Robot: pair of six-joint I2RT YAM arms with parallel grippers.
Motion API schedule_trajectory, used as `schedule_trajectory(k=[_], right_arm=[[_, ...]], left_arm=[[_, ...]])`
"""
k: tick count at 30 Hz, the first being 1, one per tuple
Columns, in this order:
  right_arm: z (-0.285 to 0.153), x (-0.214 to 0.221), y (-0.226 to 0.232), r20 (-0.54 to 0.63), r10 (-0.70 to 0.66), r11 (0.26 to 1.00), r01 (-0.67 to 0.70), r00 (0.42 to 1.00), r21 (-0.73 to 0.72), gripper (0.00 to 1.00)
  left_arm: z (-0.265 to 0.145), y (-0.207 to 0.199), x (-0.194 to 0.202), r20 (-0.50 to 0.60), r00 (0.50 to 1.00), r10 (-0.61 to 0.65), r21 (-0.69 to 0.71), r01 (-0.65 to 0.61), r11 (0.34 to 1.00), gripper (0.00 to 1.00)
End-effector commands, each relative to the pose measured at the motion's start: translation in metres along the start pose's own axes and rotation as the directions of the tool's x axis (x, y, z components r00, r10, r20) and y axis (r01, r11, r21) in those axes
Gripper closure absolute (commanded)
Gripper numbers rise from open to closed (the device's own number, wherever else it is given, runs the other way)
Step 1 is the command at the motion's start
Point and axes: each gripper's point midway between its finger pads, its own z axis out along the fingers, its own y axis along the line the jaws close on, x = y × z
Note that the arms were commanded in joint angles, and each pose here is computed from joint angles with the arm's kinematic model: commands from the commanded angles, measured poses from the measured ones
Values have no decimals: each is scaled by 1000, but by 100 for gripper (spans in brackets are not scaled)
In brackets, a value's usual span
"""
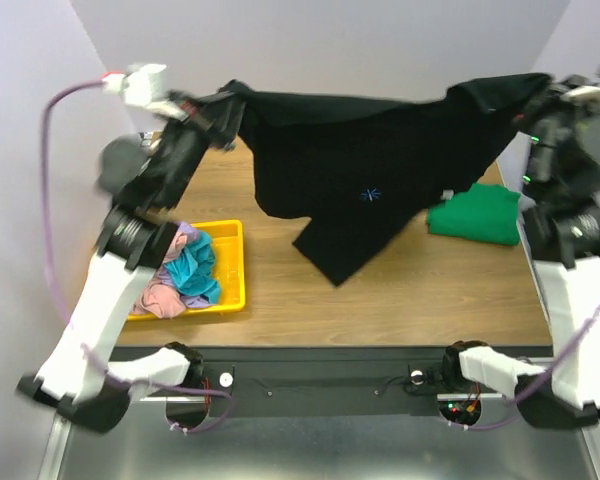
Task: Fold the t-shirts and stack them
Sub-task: Flatten the tshirt out
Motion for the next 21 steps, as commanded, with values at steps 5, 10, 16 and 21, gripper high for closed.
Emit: schedule_trajectory(k=[5,10,16,21], right_arm=[[-79,-151,-13,296,130,986,-92,946,-139,100],[-110,-201,-23,392,173,978,-111,904,-175,100],[-98,-222,-29,438,122,991,-89,891,-94,100],[-36,-181,-13,349,22,1000,-22,937,-2,99]], left_arm=[[-82,-74,-52,77,996,-33,221,15,975,100],[-111,-105,-62,53,997,-54,370,31,928,100],[-124,-106,-66,66,996,-58,376,29,926,100],[-85,-77,-22,-15,997,-80,263,81,961,100]])
